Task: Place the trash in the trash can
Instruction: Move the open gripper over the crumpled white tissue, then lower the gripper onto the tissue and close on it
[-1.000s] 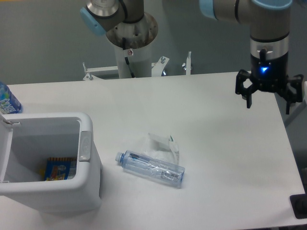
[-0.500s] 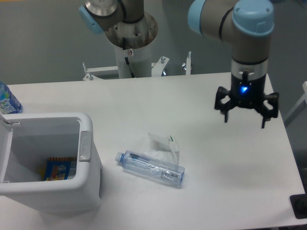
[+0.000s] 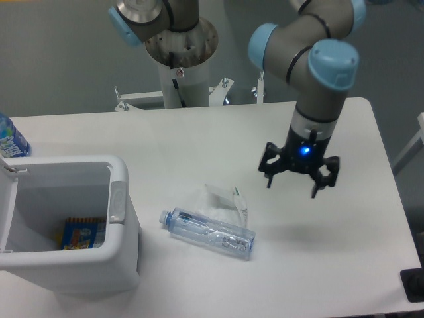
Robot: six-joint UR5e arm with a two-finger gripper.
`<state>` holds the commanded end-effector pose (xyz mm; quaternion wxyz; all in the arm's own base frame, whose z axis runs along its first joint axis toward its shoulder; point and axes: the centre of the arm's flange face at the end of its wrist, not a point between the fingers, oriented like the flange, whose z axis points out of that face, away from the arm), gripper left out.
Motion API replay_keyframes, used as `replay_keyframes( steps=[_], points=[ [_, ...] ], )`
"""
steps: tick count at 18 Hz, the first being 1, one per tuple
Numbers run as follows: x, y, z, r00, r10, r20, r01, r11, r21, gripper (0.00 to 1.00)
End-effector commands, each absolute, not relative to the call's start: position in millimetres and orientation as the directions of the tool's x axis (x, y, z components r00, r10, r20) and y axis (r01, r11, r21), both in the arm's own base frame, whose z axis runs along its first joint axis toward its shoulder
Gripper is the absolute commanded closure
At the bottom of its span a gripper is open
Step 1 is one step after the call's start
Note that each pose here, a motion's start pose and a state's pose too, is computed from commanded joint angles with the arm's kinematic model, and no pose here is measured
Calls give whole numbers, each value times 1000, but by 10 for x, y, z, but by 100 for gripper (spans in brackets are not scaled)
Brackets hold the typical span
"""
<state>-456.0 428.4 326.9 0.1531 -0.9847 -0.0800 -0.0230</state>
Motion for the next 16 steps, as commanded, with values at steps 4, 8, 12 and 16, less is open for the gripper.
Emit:
replay_keyframes(
  steps=[4,8,12,16],
  points=[
    [-4364,4358,3076,979,170,113,196,-942,-274,0],
    [-3970,4488,2788,976,160,151,193,-953,-235,0],
    [-3693,4543,2659,977,141,158,170,-967,-192,0],
    [-3525,4626,2606,955,269,124,282,-953,-108,0]
  ],
)
